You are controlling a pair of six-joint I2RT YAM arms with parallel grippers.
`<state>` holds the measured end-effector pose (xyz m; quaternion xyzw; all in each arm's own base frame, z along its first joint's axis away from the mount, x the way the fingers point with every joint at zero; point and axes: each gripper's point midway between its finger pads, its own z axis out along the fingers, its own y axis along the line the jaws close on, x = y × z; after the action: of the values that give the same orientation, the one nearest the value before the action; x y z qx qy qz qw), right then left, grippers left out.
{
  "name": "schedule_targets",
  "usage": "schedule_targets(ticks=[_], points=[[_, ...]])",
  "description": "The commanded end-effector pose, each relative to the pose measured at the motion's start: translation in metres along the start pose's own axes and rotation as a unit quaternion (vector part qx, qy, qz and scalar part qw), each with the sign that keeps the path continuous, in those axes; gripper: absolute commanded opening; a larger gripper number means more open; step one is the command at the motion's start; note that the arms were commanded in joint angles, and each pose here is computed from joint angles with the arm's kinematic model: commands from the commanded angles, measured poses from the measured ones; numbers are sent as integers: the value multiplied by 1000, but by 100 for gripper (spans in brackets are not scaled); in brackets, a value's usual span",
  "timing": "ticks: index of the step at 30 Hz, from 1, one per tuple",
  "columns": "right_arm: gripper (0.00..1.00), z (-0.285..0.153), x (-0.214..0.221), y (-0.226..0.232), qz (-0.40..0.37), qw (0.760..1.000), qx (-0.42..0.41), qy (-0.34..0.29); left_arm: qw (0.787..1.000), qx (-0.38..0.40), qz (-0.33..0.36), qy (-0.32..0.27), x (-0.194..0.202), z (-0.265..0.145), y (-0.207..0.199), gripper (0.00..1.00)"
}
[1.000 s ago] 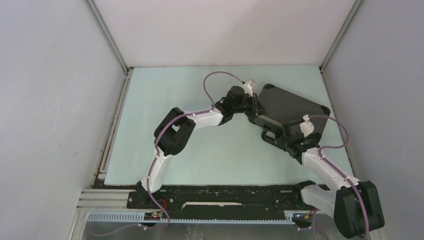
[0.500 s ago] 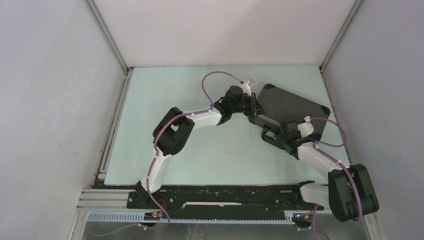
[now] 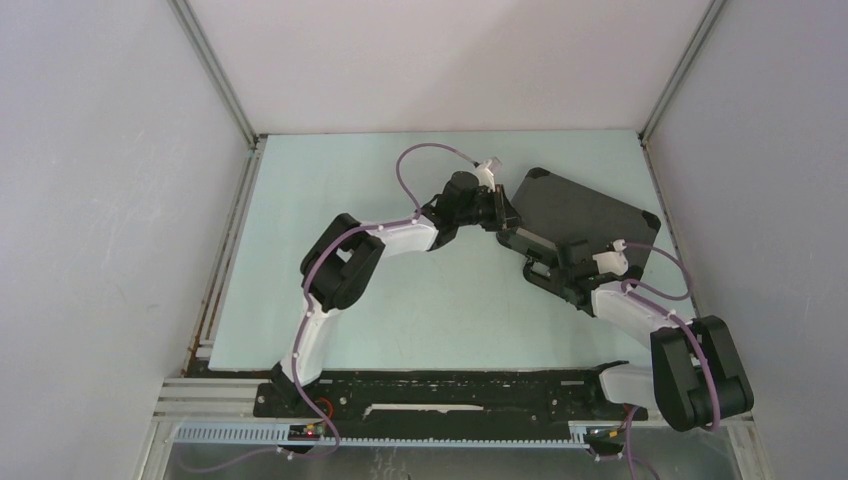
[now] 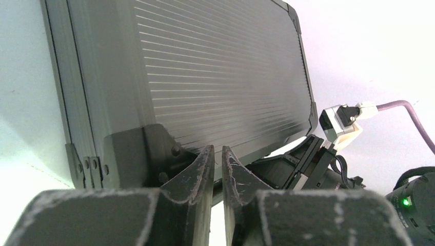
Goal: Pack up texas hold em set
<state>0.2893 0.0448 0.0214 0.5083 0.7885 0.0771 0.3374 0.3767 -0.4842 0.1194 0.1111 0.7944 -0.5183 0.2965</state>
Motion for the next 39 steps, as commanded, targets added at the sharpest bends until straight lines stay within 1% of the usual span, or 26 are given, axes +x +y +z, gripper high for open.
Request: schedule_targets(ticks=[1,4,8,12,14,16,18,20,22,25,28,30,32,35,37,38,39], points=[[0,19,-23,-21,39,995,41,-81,995,-78,-31,59,41,-18,49,18],[0,20,-25,-21,45,994,46,-88,995,-83,-26,57,39,-21,50,18],[0,14,-36,-25,33,989,57,-134,994,-84,-26,58,39,-22,51,17],[1,6,-36,-15,-20,986,55,-155,995,-80,-19,58,38,-22,50,18],[1,-6,-38,5,-74,983,21,-167,994,-86,-18,66,40,-21,54,18],[0,-23,-40,28,-145,973,-26,-180,993,-88,-20,70,42,-20,56,18],[0,-39,-40,43,-187,966,-68,-167,993,-91,-19,67,41,-20,58,18],[1,-59,-45,50,-211,959,-100,-162,993,-93,-17,65,40,-20,58,18],[6,-78,-46,56,-239,949,-137,-152,993,-94,-14,64,40,-21,58,19],[16,-107,-34,64,-295,925,-212,-115,992,-102,-3,68,39,-22,61,19],[21,-136,-24,66,-331,901,-269,-82,993,-104,14,61,34,-27,57,21],[25,-153,-20,66,-347,887,-296,-65,994,-95,34,45,26,-34,46,24],[29,-173,-17,68,-357,874,-325,-47,995,-86,52,28,20,-46,33,28],[44,-204,-15,71,-361,854,-373,-32,993,-86,77,-8,-10,-73,-1,35],[54,-229,-20,74,-358,842,-402,-32,992,-91,88,-29,-25,-103,-28,40],[59,-240,-23,74,-357,837,-414,-35,991,-87,92,-49,-35,-121,-45,46],[64,-253,-25,75,-357,828,-431,-33,990,-80,96,-67,-43,-140,-62,54]])
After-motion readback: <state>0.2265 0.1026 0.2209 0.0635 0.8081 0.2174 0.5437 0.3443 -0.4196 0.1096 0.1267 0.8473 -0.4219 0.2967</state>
